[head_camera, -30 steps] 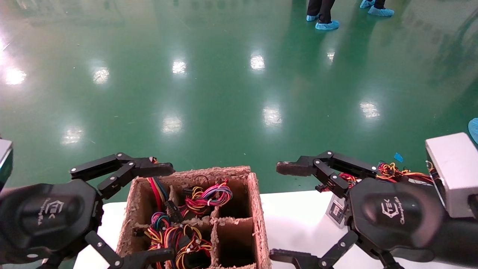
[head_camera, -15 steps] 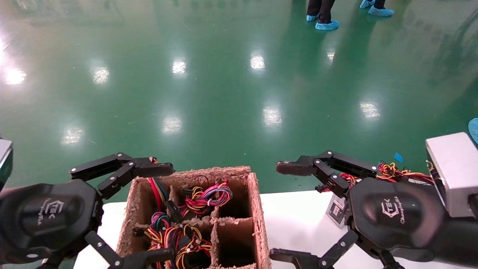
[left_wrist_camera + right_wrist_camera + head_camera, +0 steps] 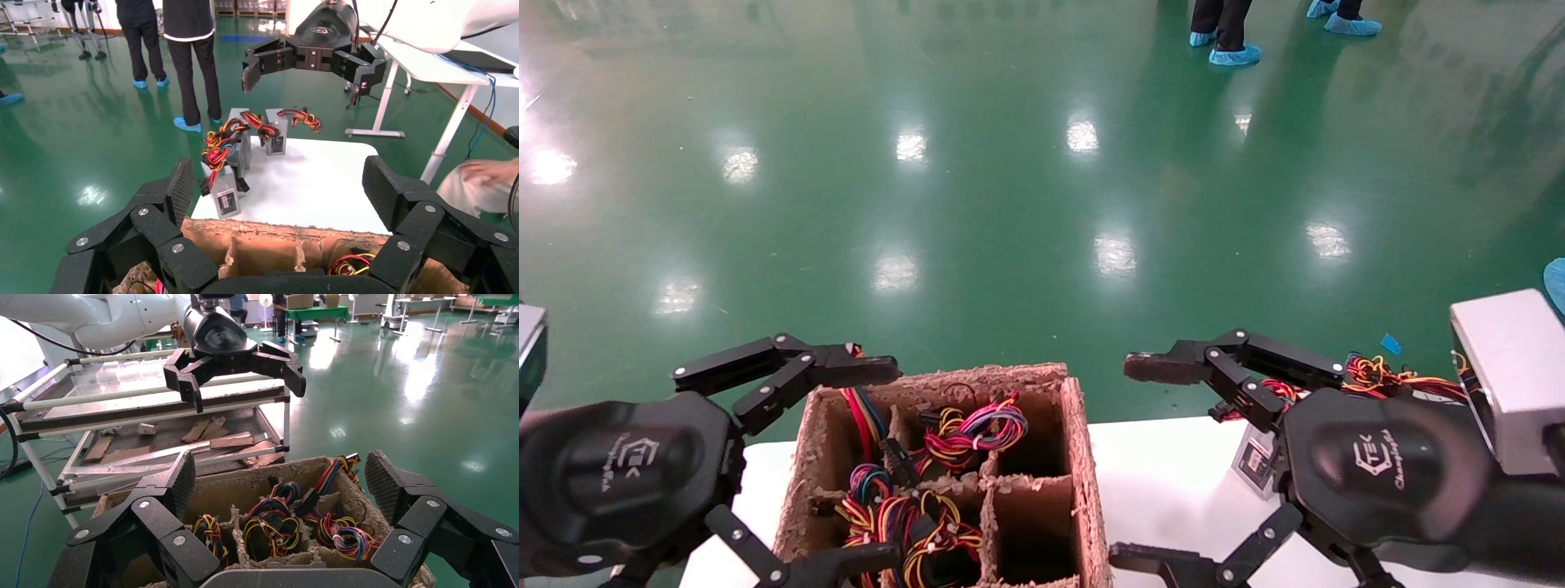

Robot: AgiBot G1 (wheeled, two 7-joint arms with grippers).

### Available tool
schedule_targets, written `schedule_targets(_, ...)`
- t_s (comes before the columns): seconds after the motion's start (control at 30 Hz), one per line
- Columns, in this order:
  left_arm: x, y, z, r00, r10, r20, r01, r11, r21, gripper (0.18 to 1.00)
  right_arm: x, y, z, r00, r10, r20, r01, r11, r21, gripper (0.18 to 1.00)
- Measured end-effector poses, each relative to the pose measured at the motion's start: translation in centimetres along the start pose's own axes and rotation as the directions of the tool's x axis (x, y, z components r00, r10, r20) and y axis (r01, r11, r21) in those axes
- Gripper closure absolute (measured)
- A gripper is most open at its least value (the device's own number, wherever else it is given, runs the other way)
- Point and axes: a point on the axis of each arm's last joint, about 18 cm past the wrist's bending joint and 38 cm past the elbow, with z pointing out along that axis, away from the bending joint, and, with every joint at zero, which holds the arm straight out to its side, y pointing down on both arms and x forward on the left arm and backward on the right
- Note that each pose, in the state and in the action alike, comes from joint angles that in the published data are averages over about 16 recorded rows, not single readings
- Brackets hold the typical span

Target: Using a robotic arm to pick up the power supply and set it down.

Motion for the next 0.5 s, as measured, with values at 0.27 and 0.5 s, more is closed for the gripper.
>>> schedule_targets(0.27,0.00,0.00,0.00,1.000,0.000,0.000,0.000,1.000,0.000,0.184,0.00,0.00,0.00,1.000,0.000,0.000,0.000,1.000,0.000,0.178)
schedule_targets(0.5,0.00,0.00,0.00,1.000,0.000,0.000,0.000,1.000,0.000,0.184,0.00,0.00,0.00,1.000,0.000,0.000,0.000,1.000,0.000,0.178)
